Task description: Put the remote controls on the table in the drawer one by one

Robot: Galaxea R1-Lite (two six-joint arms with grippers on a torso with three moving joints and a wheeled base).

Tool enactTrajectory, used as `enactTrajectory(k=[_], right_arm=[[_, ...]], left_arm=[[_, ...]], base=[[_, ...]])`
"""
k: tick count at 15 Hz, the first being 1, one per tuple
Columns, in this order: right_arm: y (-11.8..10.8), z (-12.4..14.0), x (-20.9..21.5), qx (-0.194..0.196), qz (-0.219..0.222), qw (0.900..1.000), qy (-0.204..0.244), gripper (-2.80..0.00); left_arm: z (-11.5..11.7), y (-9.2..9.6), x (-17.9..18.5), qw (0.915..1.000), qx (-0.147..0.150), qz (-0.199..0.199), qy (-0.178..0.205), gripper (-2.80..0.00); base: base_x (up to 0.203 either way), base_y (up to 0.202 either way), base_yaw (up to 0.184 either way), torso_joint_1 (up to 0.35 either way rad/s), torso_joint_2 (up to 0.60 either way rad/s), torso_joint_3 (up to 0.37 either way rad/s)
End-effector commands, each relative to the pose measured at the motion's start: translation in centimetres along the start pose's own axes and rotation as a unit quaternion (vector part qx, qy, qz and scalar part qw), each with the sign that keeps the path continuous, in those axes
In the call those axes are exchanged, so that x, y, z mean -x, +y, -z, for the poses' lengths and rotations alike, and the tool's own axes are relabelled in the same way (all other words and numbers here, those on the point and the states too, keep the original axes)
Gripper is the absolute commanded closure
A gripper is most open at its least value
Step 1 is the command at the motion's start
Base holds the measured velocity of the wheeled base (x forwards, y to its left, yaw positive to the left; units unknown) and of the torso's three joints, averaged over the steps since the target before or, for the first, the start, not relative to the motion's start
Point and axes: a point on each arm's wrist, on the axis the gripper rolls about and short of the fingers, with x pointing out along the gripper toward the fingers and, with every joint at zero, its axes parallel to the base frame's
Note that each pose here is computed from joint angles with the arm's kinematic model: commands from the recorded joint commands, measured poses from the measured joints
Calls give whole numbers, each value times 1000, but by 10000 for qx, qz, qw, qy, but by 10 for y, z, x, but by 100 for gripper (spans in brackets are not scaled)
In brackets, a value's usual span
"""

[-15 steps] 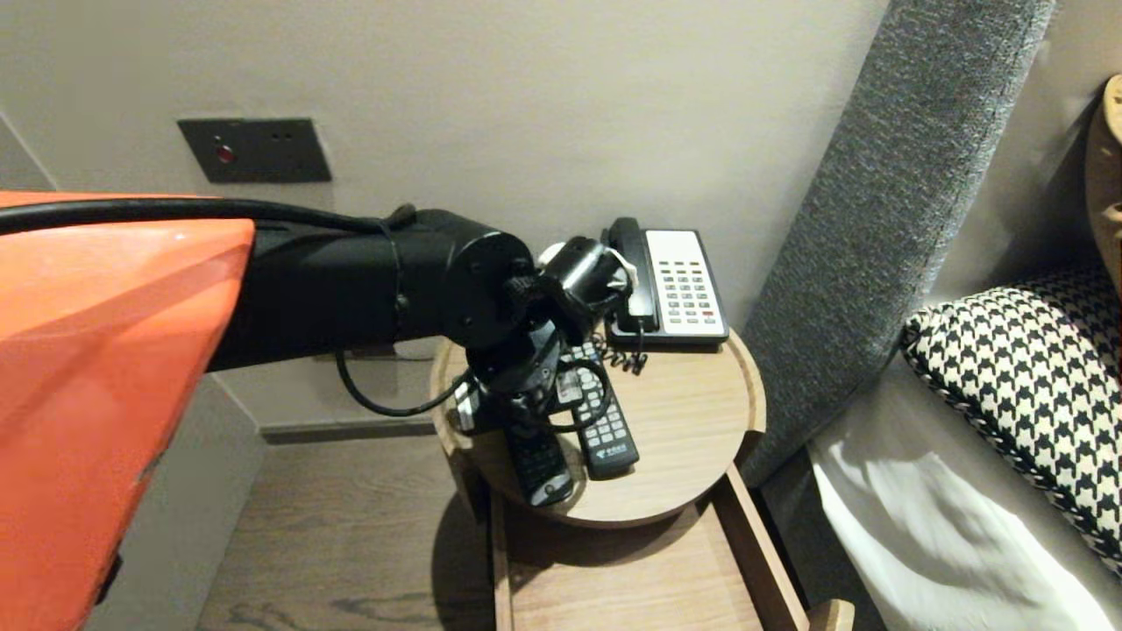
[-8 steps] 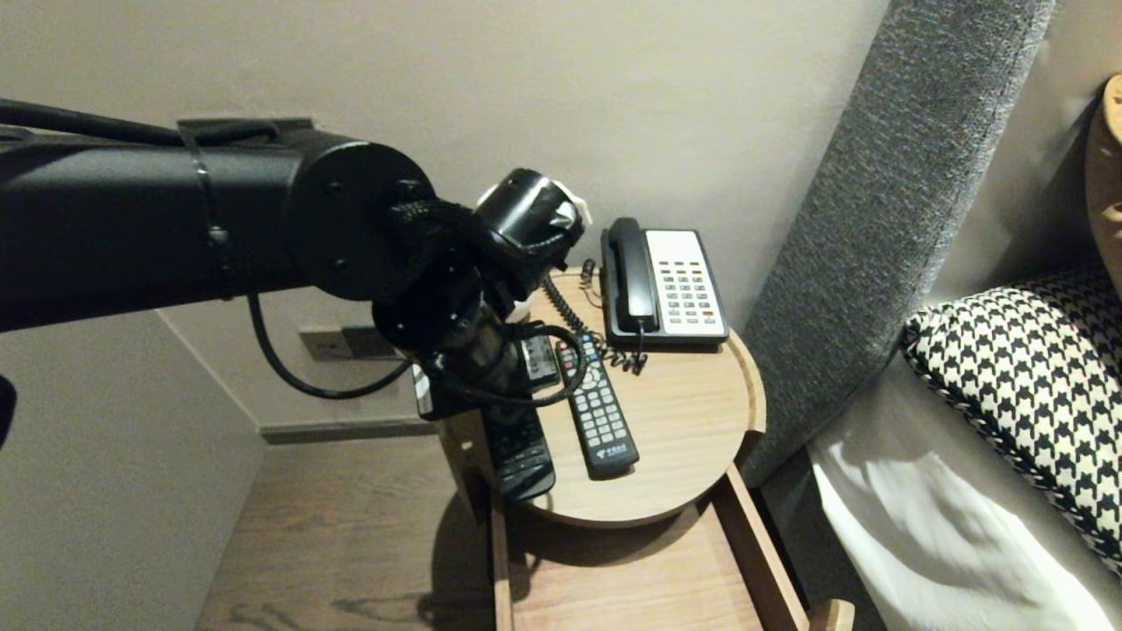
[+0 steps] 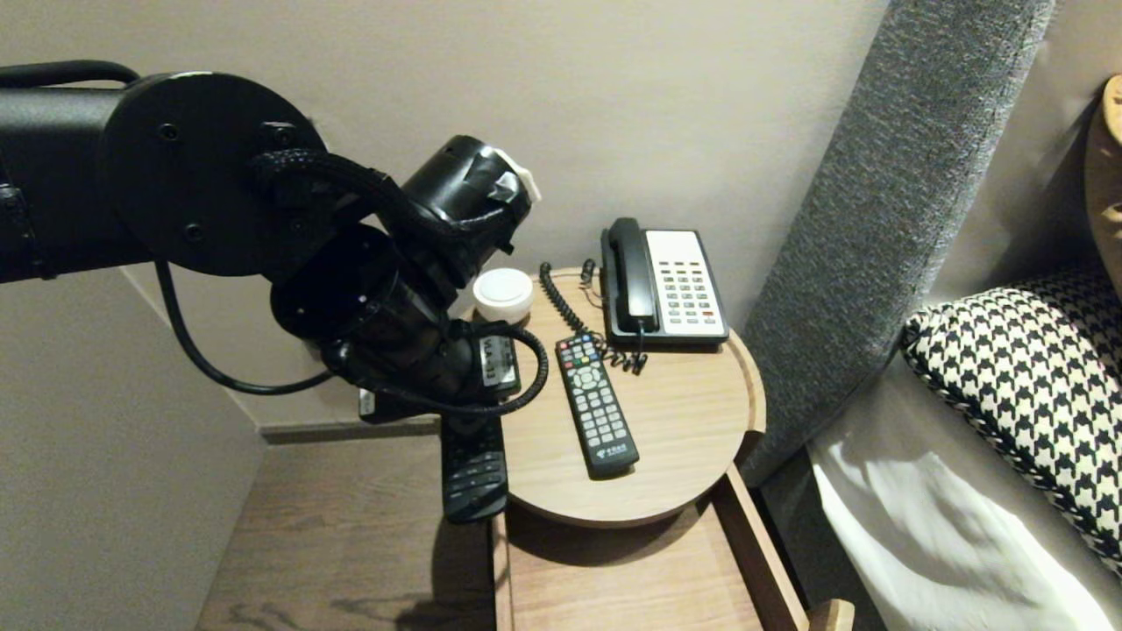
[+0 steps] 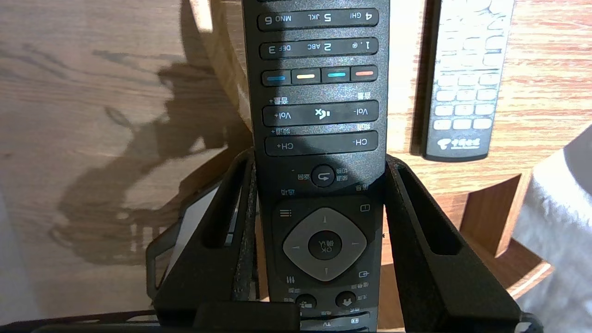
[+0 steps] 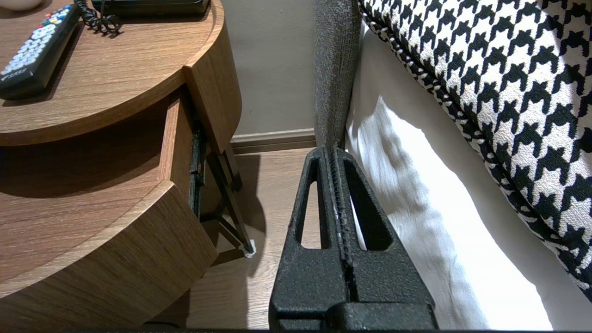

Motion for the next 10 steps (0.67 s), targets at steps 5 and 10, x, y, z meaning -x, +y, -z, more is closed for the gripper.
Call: enactTrajectory(k=[5,10], right_arm=[[0,11,-2,2,1,9998,195,0],[0,11,-2,2,1,9998,195,0]], left_arm=[[6,2,-5,9995,-78,-133,279,0],[9,6,-6,9986,-180,-202,463,0]], base=[[0,0,0,0,0,0],[0,0,0,0,0,0]])
